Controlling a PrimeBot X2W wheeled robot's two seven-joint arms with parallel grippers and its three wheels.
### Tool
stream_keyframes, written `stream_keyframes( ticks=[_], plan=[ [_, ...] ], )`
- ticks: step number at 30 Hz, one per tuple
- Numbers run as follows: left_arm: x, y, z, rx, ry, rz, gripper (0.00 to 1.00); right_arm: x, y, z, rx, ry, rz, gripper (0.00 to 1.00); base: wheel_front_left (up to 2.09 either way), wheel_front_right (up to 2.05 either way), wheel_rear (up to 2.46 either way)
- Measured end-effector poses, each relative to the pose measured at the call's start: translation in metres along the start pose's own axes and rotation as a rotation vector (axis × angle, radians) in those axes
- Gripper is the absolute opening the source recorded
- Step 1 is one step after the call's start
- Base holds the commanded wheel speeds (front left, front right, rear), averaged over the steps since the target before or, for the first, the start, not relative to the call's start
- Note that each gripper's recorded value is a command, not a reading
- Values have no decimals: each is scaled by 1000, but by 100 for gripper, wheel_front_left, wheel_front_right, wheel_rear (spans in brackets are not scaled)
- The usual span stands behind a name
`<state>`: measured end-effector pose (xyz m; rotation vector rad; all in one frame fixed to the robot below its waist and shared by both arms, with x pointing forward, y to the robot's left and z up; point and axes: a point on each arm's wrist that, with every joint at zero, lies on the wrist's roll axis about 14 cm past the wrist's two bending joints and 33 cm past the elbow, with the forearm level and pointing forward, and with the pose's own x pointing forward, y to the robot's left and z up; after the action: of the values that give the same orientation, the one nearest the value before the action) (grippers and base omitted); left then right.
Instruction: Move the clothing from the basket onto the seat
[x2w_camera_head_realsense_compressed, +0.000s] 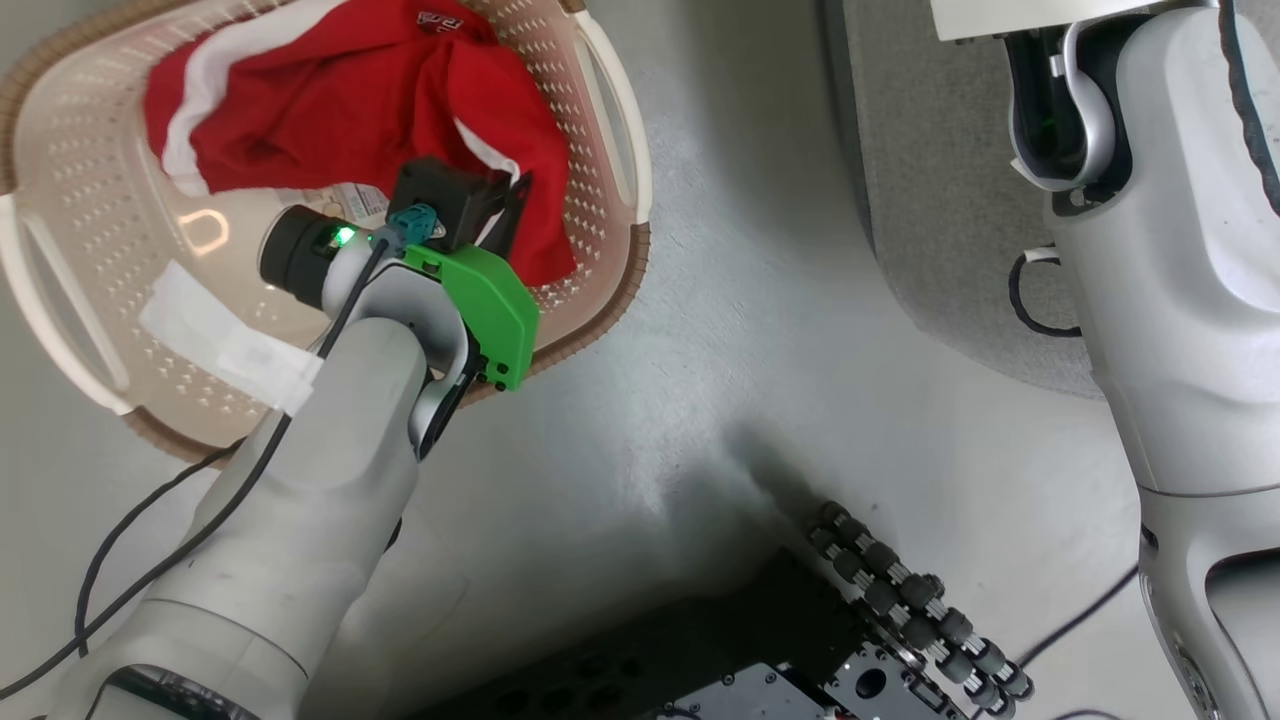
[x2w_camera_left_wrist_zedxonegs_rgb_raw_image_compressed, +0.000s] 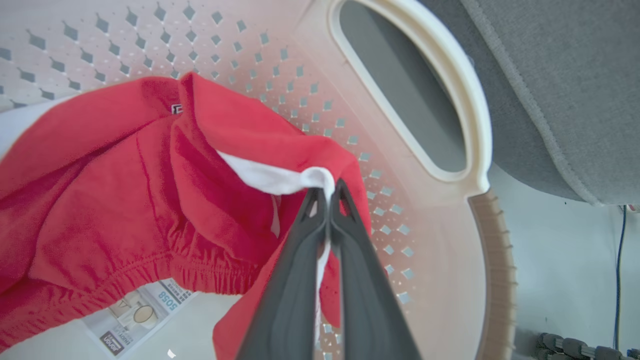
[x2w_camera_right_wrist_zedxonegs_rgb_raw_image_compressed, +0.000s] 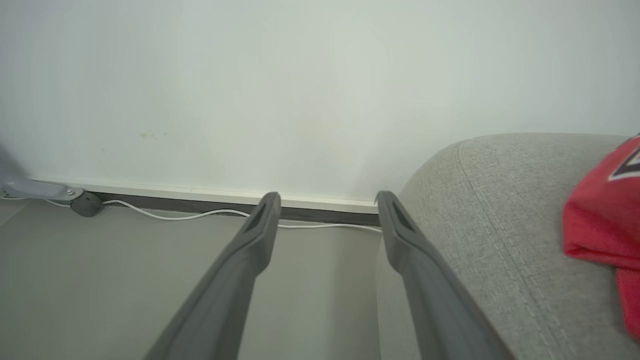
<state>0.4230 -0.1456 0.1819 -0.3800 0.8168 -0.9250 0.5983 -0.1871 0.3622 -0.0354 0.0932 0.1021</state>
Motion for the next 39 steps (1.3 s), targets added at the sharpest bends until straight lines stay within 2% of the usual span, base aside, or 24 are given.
stream_keyframes(
  ticks=[9, 18, 28, 39],
  plan=[
    [-20, -7, 57, 55, -170, 9, 0, -15, 0, 2, -26, 36, 8, 100, 0, 0, 0],
    [-53, -15, 113, 135, -290, 46, 0, -28, 8, 23, -18, 17, 27, 100, 0, 0, 0],
    [-102, -28, 174, 183, -434, 115, 0, -46, 22, 50, 23, -14, 36, 100, 0, 0, 0],
    [-169, -57, 246, 261, -640, 184, 0, -77, 33, 69, 64, -22, 34, 100, 0, 0, 0]
  ],
)
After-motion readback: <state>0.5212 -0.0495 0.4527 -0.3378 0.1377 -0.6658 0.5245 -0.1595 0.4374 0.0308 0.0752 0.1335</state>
